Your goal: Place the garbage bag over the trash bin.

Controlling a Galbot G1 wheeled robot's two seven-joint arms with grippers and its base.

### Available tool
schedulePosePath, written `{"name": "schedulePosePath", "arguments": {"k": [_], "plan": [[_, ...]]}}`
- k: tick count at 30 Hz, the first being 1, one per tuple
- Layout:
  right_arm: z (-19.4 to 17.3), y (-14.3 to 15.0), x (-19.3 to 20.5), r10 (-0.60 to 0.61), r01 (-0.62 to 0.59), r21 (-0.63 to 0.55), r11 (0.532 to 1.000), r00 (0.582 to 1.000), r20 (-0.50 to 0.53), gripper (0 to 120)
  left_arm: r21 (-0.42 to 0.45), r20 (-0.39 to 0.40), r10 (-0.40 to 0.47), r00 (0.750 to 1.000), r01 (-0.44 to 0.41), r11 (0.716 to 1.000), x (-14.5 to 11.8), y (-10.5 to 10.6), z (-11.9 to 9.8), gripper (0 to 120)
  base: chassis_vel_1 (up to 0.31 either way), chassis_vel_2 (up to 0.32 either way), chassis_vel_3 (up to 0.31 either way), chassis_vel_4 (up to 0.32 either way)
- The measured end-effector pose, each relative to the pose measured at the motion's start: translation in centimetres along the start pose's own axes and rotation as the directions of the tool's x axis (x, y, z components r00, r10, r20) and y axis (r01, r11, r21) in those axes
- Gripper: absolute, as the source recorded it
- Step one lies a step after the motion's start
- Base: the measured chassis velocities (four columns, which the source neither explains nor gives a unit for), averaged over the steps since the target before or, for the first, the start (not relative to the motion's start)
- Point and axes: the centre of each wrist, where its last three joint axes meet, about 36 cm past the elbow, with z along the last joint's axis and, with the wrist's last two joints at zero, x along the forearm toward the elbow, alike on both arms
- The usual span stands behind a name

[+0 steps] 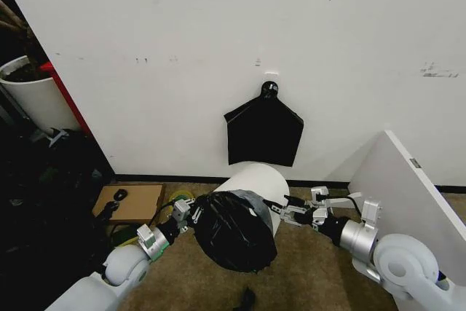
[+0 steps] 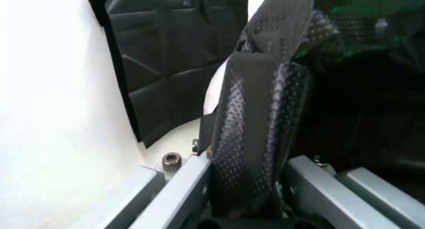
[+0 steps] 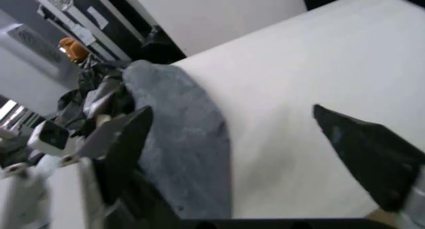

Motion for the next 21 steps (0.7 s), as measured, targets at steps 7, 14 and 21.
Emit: {"name": "schedulePosePath", "arguments": {"k": [7,14,21], "plan": [[0.4,0.9,0.0,-0.03,0.03,0.014,0.999,0.999,-0.017,64,0.003,-0.001,0.005,1.0,-0.005,1.0,0.0,-0.3,0.1,0,0.0,0.0,0.0,0.0],[0.8,1.4,-0.1,-0.037,0.038,0.02,0.999,0.999,-0.022,38,0.003,-0.002,0.013,1.0,-0.013,1.0,0.2,-0.5,0.2,0,0.0,0.0,0.0,0.0],[0.9,1.8,0.0,-0.041,0.042,0.026,0.999,0.999,-0.02,11,0.005,0.0,0.01,1.0,-0.01,1.0,0.1,-0.6,0.3,0,0.0,0.0,0.0,0.0]]}}
